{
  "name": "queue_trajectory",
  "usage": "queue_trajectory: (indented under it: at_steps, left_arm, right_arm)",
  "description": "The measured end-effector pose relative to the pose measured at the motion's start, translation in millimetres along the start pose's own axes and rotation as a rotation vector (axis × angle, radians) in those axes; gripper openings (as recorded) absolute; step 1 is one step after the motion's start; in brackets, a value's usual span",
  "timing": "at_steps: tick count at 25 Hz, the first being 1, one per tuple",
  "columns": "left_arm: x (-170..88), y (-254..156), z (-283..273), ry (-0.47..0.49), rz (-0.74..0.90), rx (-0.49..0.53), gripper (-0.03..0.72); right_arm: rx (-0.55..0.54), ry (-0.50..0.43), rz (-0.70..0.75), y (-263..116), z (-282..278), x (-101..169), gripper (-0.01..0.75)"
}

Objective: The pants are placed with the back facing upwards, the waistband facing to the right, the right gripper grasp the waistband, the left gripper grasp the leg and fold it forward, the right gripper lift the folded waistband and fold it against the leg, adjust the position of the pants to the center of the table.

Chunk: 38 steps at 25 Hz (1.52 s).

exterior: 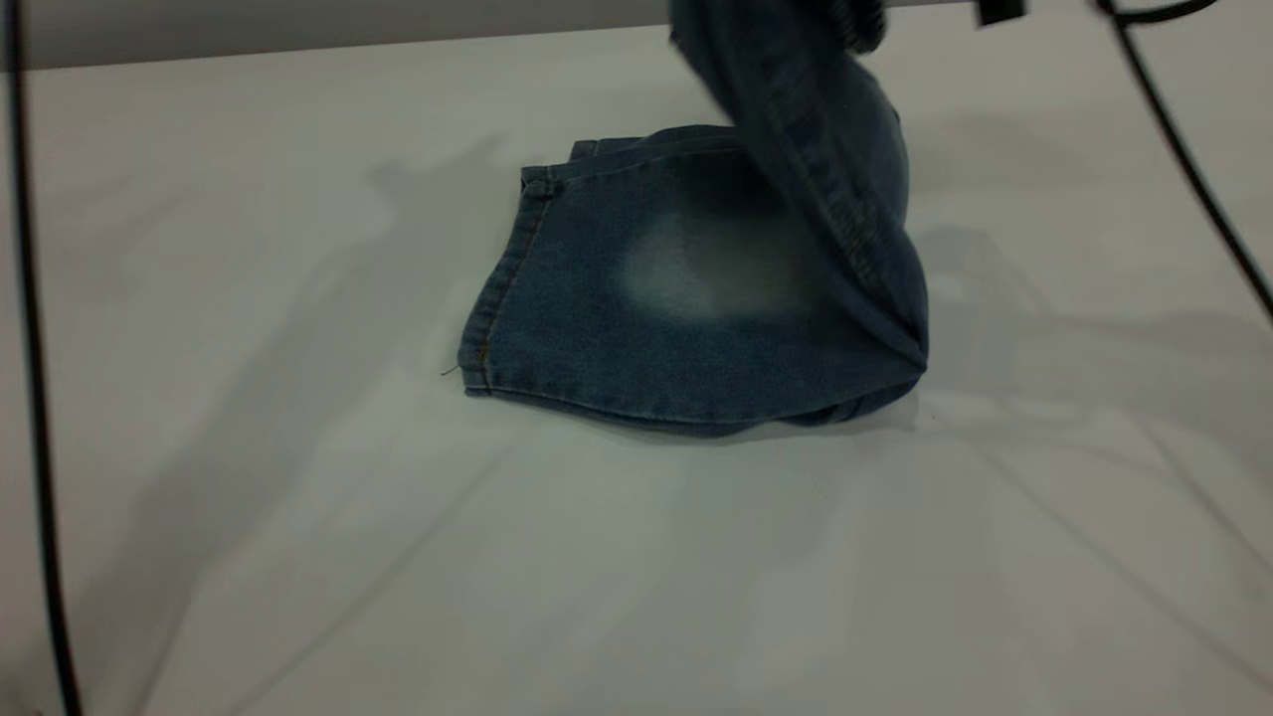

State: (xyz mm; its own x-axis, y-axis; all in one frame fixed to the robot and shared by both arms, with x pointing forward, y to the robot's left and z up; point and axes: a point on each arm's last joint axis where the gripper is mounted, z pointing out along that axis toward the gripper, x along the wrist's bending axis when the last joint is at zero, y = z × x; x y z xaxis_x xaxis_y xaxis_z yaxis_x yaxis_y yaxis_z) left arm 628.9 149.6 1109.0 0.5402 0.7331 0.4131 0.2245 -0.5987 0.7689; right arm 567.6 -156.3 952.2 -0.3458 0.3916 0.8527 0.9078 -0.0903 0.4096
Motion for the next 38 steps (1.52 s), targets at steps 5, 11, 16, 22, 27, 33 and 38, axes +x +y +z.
queue_trajectory:
  at_steps: [5,11,16,22,27,33,38]
  left_arm:
    - [15.8,28.7,-60.8,0.071,0.029,-0.106,0.335]
    - [23.6,43.8,-112.6,0.107,0.029,-0.169,0.335]
    - [24.6,47.2,-126.2,0.112,0.023,-0.188,0.335]
    - [24.6,47.6,-128.8,0.109,0.015,-0.190,0.335]
    - [24.9,50.3,-137.7,0.107,-0.006,-0.213,0.335]
    - [24.8,50.2,-138.0,0.107,-0.006,-0.214,0.335]
    - [25.1,50.7,-139.9,0.109,-0.005,-0.217,0.335]
  right_arm:
    - [0.036,-0.086,-0.011,-17.8,36.4,-3.7,0.081]
    - [0.129,-0.200,-0.089,-46.3,76.0,-21.5,0.081]
    - [0.150,-0.211,-0.080,-48.5,87.0,-32.1,0.085]
    - [0.123,-0.156,-0.117,-33.1,92.1,-21.0,0.177]
    - [0.128,-0.139,-0.120,-33.7,92.3,-19.5,0.351]
    - [0.145,0.026,-0.145,-25.8,95.6,0.9,0.494]
    - [0.158,0.152,-0.128,-17.9,96.5,18.3,0.497]
